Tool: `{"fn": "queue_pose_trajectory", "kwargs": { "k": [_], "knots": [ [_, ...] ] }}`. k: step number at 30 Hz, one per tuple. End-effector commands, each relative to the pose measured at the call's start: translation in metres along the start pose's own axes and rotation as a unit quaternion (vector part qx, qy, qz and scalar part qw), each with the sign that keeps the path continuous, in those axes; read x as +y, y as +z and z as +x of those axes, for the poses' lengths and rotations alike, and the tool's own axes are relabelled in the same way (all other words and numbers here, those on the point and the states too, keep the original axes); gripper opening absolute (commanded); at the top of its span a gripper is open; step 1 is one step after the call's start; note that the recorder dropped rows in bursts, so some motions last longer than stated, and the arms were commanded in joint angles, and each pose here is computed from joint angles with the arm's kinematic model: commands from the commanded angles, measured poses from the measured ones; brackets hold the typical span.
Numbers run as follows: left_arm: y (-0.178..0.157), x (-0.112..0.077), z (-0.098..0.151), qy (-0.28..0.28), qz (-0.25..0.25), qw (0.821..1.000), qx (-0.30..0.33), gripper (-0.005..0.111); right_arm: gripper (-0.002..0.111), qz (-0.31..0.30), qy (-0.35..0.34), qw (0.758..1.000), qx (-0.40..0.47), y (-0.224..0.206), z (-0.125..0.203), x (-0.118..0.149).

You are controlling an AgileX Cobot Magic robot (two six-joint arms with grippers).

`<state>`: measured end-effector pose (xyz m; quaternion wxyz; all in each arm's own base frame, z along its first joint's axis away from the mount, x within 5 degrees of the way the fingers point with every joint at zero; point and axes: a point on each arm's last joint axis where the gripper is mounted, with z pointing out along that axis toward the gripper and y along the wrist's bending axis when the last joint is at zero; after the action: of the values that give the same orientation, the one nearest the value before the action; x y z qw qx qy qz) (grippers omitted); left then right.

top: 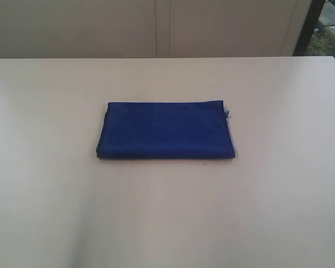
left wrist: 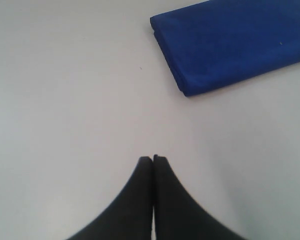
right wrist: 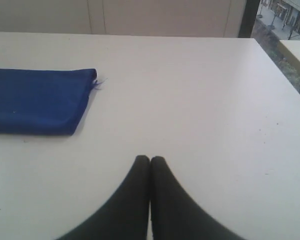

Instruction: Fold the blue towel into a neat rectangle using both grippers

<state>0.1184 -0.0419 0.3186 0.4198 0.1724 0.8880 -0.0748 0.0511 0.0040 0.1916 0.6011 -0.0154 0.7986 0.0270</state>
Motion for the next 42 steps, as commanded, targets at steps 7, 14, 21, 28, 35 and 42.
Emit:
{"fn": "queue_pose_trajectory", "kwargs": {
  "k": [7,14,21,28,35,42],
  "knots": [
    [0.000,0.000,0.003,-0.001,0.000,1.000,0.007,0.000,0.000,0.002,0.006,1.000,-0.006,0.005,0.009,-0.001],
    [0.000,0.000,0.003,-0.001,0.000,1.000,0.007,0.000,0.000,0.002,0.006,1.000,-0.006,0.005,0.009,-0.001],
    [0.000,0.000,0.003,-0.001,0.000,1.000,0.007,0.000,0.000,0.002,0.006,1.000,-0.006,0.005,0.009,-0.001],
    [0.000,0.000,0.003,-0.001,0.000,1.000,0.007,0.000,0.000,0.002,0.006,1.000,-0.006,0.005,0.009,-0.001],
    [-0.002,0.002,0.004,0.006,-0.009,1.000,0.002,0.000,0.000,0.002,0.006,1.000,-0.006,0.005,0.009,-0.001],
    [-0.021,0.019,0.009,-0.069,-0.075,0.994,-0.034,0.000,0.000,0.002,0.006,1.000,-0.006,0.005,0.009,-0.001]
  ]
}}
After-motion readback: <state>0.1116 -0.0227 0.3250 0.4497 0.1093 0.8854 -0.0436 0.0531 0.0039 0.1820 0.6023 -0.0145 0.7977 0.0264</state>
